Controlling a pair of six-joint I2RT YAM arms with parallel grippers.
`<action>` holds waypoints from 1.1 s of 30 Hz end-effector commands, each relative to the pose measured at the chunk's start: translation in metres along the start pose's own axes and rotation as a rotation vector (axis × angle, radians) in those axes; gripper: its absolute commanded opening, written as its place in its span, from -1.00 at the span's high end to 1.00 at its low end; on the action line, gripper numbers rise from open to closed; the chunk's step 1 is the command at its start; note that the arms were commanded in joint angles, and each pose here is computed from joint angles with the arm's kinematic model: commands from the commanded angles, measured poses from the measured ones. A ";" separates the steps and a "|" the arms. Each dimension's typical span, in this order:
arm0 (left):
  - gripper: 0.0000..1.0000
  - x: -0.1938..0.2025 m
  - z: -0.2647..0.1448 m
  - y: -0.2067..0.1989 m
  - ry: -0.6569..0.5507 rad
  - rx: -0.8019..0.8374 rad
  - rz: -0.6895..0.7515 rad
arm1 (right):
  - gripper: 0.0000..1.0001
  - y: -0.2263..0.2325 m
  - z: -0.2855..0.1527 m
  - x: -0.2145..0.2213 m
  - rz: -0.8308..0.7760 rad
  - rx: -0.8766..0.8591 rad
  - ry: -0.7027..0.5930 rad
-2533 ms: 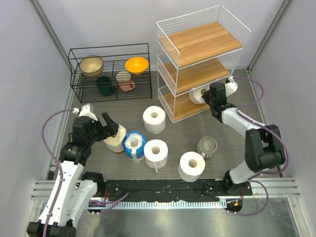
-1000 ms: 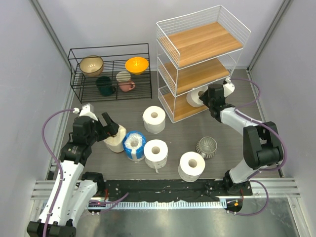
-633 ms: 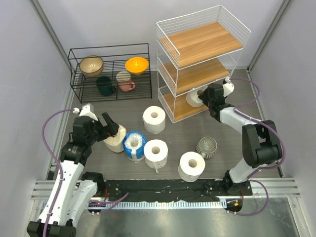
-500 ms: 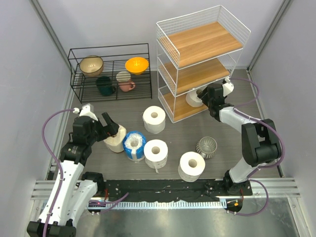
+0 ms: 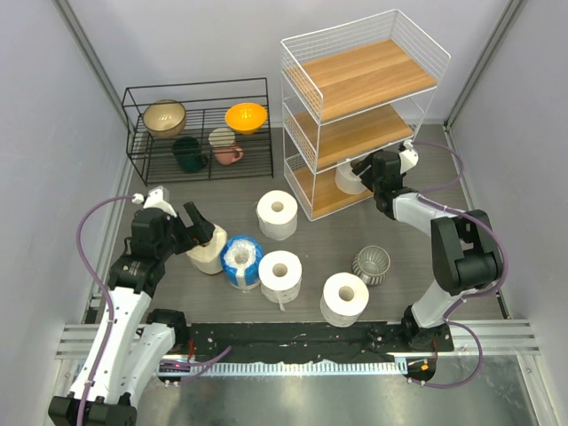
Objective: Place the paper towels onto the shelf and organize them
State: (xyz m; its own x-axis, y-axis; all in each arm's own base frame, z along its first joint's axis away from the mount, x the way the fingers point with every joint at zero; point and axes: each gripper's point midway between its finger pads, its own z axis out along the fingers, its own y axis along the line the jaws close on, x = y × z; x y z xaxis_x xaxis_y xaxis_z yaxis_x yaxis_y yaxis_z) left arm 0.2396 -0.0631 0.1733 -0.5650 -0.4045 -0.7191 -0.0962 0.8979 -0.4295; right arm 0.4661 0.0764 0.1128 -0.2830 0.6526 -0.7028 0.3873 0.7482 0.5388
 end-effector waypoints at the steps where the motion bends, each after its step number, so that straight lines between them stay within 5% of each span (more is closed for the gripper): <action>1: -0.99 -0.003 0.000 -0.006 -0.010 0.031 0.014 | -0.44 0.005 0.004 0.005 0.030 -0.053 -0.002; 33: -0.99 -0.002 0.001 -0.006 -0.006 0.033 0.013 | -0.52 0.032 -0.048 -0.028 0.117 -0.358 -0.119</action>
State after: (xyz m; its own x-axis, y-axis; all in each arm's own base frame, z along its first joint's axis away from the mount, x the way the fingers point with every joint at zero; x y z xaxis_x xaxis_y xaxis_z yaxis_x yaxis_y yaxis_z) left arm 0.2397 -0.0633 0.1727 -0.5676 -0.4038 -0.7175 -0.0960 0.8980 -0.4294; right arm 0.4509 0.0890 0.1400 -0.1860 0.7200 -0.6686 0.1333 0.6927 0.7088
